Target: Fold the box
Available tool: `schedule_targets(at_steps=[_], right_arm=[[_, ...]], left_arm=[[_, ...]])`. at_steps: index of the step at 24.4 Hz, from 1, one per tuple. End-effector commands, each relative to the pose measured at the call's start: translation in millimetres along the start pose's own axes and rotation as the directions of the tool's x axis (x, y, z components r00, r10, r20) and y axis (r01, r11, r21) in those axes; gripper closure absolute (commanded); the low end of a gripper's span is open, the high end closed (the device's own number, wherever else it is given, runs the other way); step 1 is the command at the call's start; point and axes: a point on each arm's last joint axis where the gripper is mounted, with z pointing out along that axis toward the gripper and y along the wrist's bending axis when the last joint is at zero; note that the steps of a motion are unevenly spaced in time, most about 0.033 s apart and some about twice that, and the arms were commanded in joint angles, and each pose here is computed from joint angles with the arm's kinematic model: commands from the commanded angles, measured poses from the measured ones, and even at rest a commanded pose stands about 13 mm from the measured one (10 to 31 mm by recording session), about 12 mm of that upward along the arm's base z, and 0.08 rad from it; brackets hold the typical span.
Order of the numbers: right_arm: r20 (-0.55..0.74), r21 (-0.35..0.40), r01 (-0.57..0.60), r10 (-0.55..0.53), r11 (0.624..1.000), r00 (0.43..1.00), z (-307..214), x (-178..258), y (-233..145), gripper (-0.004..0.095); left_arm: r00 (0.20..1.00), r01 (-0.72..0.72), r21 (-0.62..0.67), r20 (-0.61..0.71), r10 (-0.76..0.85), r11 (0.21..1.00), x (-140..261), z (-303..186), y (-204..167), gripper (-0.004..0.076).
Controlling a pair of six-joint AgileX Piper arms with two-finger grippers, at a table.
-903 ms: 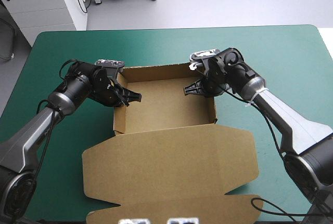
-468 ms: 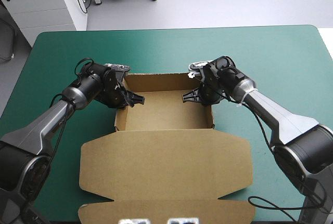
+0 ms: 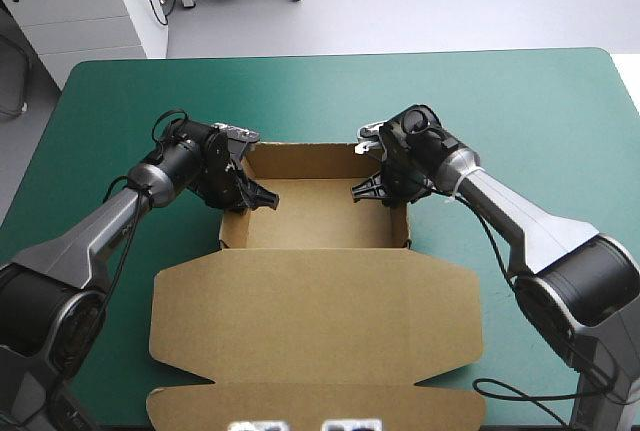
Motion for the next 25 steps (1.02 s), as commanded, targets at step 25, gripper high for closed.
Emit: schedule_targets(at_steps=[25], right_arm=[[0.387,-0.052,-0.024,0.042,0.998,0.921,-162,-5,-27,0.0508]], left_arm=[[0.924,-0.012,-0.089,0.379,0.045,0.996,-5,-197,6,0.0277]])
